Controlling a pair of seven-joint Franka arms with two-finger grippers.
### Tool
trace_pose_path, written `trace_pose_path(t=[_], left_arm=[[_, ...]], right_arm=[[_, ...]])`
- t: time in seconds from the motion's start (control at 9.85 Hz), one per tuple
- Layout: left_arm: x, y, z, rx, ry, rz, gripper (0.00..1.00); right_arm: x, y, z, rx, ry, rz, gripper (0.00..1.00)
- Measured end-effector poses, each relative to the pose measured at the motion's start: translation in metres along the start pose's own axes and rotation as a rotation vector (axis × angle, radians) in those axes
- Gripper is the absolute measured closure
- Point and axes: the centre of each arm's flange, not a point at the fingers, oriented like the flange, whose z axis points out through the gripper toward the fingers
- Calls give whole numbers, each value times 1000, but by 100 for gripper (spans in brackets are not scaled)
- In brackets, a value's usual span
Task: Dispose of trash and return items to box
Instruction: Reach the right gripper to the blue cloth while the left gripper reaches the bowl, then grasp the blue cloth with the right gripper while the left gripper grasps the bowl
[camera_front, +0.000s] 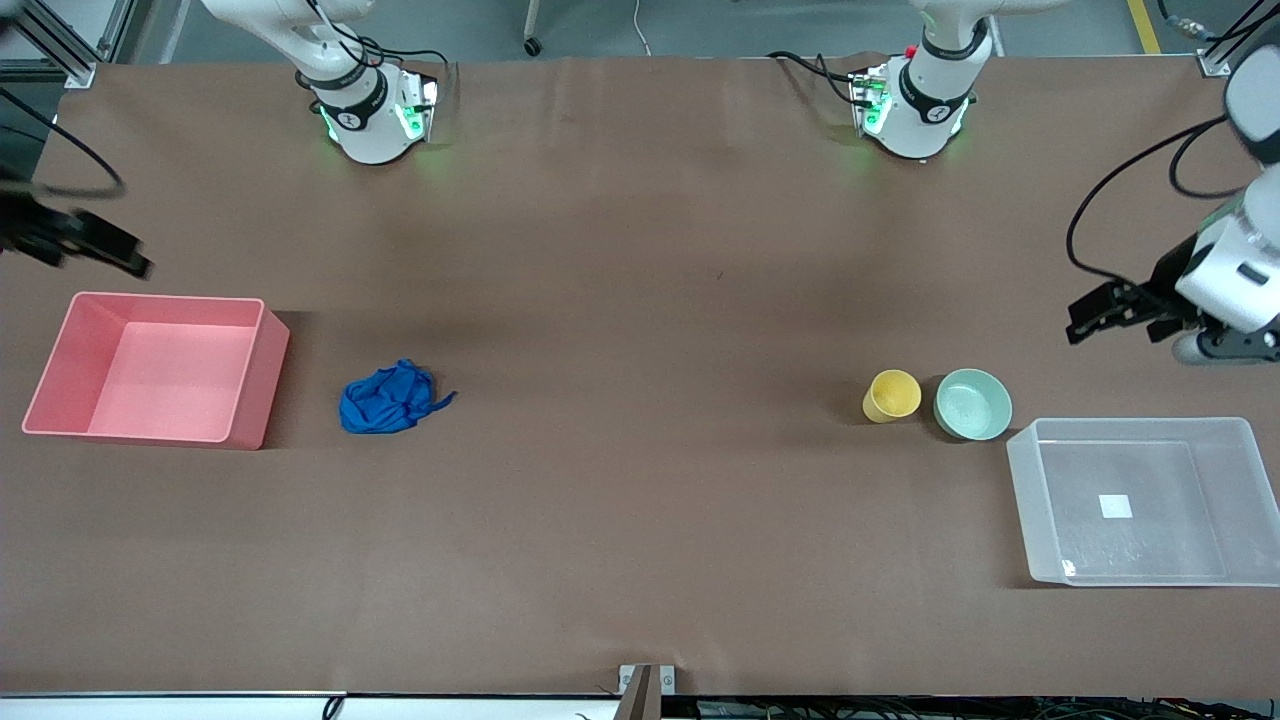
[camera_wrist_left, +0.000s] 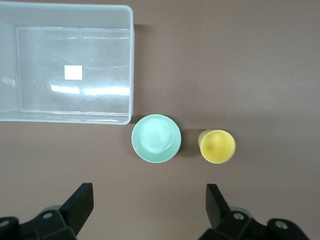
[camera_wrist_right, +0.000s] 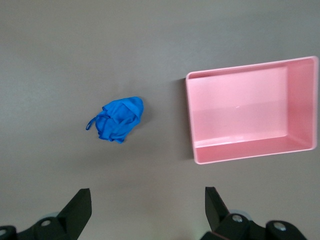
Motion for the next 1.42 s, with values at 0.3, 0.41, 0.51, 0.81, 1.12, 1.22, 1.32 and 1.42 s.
trace_pose_path(t=[0.3,0.41,0.51,0.81,1.12,1.22,1.32,1.42], left_arm=[[-8,-19,102,2,8,-14,1],[-11,-23,132,2,1,-21,1],[-14,-27,161,3,0,-28,1],[-27,-37,234,2,-19,-45,1],[-31,-37,278,1,-23,-48,1],[-32,-37,290,0,-19,-49,1],[-33,-37,301,0,-19,-50,4],[-34,-37,309,0,-22,-50,4]], right_arm=[[44,-31,139,-18,-10,48,0],[50,-38,186,-19,3,78,0],[50,-49,230,-17,23,109,0],[41,-72,331,-12,64,177,0],[37,-81,374,-14,70,224,0],[30,-84,385,-16,66,224,0],[23,-86,394,-8,84,223,0],[18,-85,402,6,114,227,1]])
